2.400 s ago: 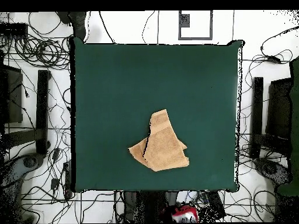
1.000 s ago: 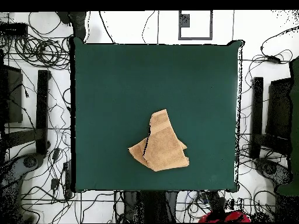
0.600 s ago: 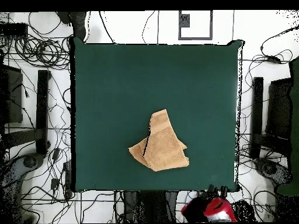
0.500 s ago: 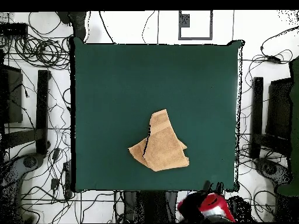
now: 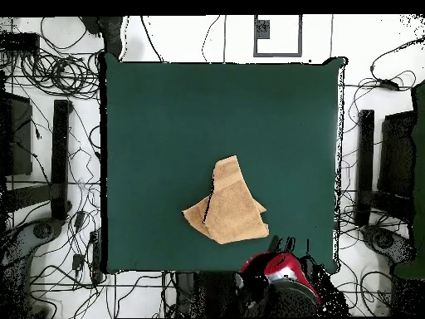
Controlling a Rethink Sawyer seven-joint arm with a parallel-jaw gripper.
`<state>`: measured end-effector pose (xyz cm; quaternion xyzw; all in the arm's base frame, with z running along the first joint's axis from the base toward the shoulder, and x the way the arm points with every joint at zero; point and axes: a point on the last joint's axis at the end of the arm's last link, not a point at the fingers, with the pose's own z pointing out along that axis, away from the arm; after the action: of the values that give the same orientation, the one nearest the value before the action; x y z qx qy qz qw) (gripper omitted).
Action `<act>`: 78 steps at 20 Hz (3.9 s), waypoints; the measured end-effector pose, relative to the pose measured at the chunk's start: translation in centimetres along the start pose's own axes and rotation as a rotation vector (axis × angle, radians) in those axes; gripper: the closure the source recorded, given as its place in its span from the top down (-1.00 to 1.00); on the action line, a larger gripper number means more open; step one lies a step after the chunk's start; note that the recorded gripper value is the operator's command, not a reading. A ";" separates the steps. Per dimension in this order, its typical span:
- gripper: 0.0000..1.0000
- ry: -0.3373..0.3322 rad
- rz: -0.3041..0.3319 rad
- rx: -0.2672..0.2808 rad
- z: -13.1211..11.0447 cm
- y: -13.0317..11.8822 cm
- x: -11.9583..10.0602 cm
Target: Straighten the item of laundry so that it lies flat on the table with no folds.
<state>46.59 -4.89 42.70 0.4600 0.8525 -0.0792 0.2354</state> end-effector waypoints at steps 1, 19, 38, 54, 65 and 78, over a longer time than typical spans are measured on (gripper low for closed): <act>1.00 0.000 0.001 -0.003 0.2 0.1 0.1; 1.00 0.036 -0.014 -0.018 4.8 1.2 5.1; 1.00 0.078 0.008 -0.003 7.2 0.9 8.7; 1.00 0.068 0.228 -0.066 12.4 0.9 11.8; 1.00 0.094 0.285 -0.091 16.4 0.1 16.4; 1.00 0.202 0.321 -0.047 14.6 -0.4 23.8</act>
<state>39.95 7.57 18.60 0.5900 0.7892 0.0258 0.1687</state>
